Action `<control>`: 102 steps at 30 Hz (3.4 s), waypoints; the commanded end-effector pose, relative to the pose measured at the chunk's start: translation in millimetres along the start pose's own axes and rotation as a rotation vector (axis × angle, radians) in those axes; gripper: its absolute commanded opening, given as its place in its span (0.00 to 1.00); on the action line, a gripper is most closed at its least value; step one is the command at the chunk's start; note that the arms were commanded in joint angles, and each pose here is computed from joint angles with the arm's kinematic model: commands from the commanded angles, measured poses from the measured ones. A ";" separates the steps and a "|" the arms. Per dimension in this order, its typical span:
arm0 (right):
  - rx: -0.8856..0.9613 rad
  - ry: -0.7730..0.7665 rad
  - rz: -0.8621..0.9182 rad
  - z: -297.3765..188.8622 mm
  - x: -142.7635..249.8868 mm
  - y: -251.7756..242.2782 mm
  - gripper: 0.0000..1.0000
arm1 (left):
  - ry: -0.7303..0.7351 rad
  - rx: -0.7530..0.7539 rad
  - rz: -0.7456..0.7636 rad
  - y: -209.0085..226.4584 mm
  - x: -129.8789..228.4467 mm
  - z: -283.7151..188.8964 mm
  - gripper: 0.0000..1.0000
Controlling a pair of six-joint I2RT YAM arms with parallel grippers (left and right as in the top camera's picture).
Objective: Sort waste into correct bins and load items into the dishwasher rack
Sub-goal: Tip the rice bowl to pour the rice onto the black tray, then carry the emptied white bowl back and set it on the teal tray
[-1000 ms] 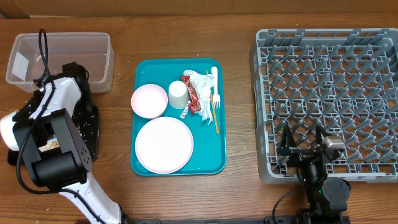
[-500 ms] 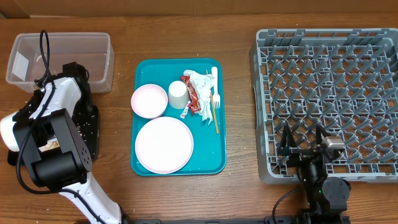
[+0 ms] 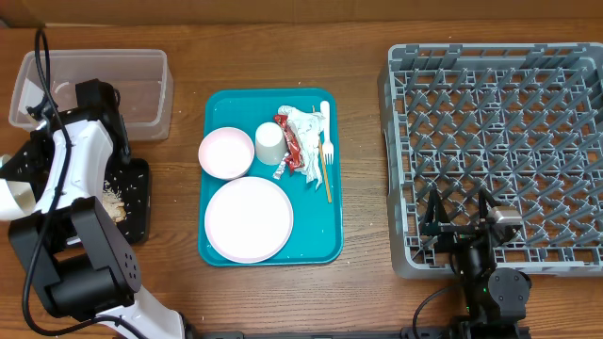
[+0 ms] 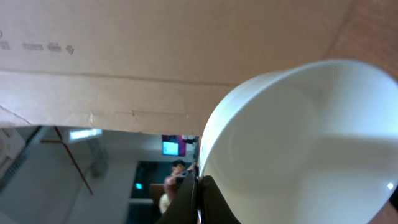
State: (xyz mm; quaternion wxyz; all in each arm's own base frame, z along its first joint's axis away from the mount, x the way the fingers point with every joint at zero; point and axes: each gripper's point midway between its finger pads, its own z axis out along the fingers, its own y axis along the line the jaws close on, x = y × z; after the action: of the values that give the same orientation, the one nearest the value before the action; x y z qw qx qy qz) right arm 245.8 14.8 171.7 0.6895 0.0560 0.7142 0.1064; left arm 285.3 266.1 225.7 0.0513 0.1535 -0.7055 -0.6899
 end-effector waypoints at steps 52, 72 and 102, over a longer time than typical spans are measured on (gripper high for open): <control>0.005 -0.005 -0.004 0.2 1.3 -1.7 1.00 | -0.512 2.064 -0.430 48.1 -45.6 -273.1 0.04; 0.005 -0.005 -0.004 0.2 1.3 -1.7 1.00 | -0.493 1.916 -0.300 -82.0 -107.0 -337.2 0.04; 0.005 -0.005 -0.004 0.2 1.3 -1.7 1.00 | -0.348 1.777 -0.229 -150.2 -95.0 -345.6 0.11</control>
State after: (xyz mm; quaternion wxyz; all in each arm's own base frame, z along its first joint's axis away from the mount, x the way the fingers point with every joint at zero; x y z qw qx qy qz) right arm 245.8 14.9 171.6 0.6894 0.0558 0.7143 0.1065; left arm 493.8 -38.5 104.1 -0.2645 0.0941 -0.9549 0.0966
